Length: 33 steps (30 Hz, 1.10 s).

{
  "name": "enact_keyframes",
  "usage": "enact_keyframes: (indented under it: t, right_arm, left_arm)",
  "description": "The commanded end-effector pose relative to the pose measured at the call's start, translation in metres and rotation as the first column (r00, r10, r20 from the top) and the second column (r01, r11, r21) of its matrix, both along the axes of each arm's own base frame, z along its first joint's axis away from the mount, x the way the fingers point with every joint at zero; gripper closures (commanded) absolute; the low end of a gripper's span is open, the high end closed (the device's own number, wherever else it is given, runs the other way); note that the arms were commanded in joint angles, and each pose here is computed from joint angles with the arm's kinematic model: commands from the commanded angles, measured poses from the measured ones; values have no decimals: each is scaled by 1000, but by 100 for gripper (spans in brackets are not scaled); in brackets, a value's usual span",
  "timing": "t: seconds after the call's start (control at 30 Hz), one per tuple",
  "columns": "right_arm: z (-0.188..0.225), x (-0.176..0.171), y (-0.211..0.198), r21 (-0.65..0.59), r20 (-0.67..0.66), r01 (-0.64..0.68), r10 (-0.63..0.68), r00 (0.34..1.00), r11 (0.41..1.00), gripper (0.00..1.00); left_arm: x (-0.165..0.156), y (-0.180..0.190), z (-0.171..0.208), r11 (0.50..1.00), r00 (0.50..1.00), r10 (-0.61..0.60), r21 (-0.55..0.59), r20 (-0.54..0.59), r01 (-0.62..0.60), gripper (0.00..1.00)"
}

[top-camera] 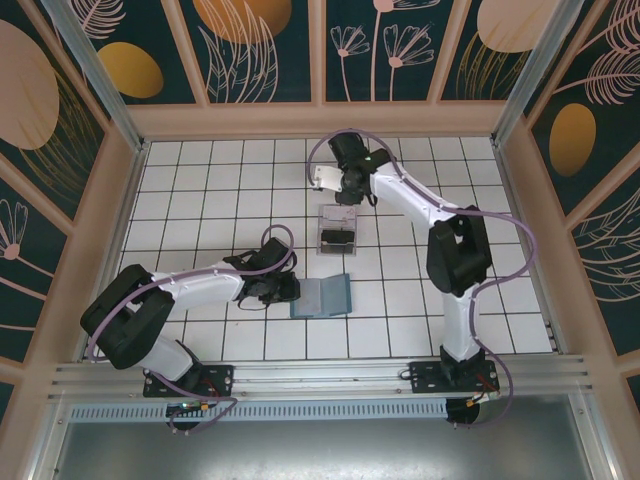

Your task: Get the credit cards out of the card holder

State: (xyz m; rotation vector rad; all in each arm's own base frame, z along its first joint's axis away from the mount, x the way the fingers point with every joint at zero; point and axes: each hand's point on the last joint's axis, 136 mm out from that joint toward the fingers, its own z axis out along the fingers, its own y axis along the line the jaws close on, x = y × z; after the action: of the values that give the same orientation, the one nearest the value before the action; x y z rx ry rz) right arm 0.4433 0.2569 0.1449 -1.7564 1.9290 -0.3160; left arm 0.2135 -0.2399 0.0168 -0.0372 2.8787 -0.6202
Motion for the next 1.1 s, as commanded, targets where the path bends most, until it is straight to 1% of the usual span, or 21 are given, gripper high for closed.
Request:
enact_keyframes:
  t: [0.0, 0.07, 0.17, 0.3, 0.37, 0.4, 0.47, 0.57, 0.63, 0.7, 0.8, 0.87, 0.97, 1.03, 1.07]
  right_arm:
    - [19, 3, 4, 49, 61, 30, -33, 998, 998, 64]
    - [24, 2, 8, 93, 53, 44, -50, 997, 995, 64]
    - [41, -4, 20, 209, 33, 78, -86, 996, 975, 64]
    - [64, -16, 32, 369, 4, 171, -186, 983, 914, 64]
    - [75, -21, 34, 446, -8, 238, -262, 965, 863, 64]
    - [79, -23, 35, 489, -29, 279, -304, 952, 827, 64]
    - [86, -30, 37, 557, -84, 351, -370, 925, 752, 65]
    - [89, -47, 44, 626, -186, 438, -422, 887, 646, 68]
    - [88, -60, 50, 643, -242, 481, -438, 866, 596, 69]
    - [84, -73, 56, 644, -314, 544, -462, 829, 538, 69]
    - [70, -92, 62, 603, -434, 642, -480, 762, 474, 70]
    - [56, -107, 66, 562, -500, 690, -478, 722, 456, 72]
    - [37, -131, 72, 498, -566, 740, -477, 672, 451, 73]
    - [25, -148, 78, 458, -612, 760, -457, 646, 461, 73]
    - [19, -159, 83, 438, -636, 761, -433, 639, 479, 73]
  left_arm:
    - [-15, 15, -9, 998, 998, 15, 59, -61, -11, 80]
    - [-15, 15, -9, 998, 998, 18, 59, -60, -14, 80]
    - [-14, 15, -7, 998, 998, 21, 58, -54, -17, 80]
    - [-10, 14, 0, 998, 999, 27, 50, -30, -26, 81]
    - [-6, 14, 6, 998, 999, 35, 44, -15, -34, 81]
    - [-5, 14, 8, 998, 999, 36, 44, -7, -36, 81]
    - [-3, 14, 12, 998, 999, 41, 42, 4, -41, 81]
    - [2, 15, 19, 997, 998, 61, 39, 35, -62, 81]
    - [6, 16, 26, 996, 995, 81, 27, 62, -83, 81]
    - [9, 17, 34, 995, 991, 101, 7, 87, -102, 82]
    - [11, 18, 40, 993, 987, 120, -3, 109, -120, 82]
    - [11, 21, 40, 991, 984, 133, -6, 117, -133, 83]
    - [10, 26, 38, 988, 980, 155, -4, 125, -155, 83]
    - [9, 29, 35, 986, 978, 168, -5, 126, -169, 83]
    - [9, 30, 35, 985, 976, 174, -6, 128, -175, 83]
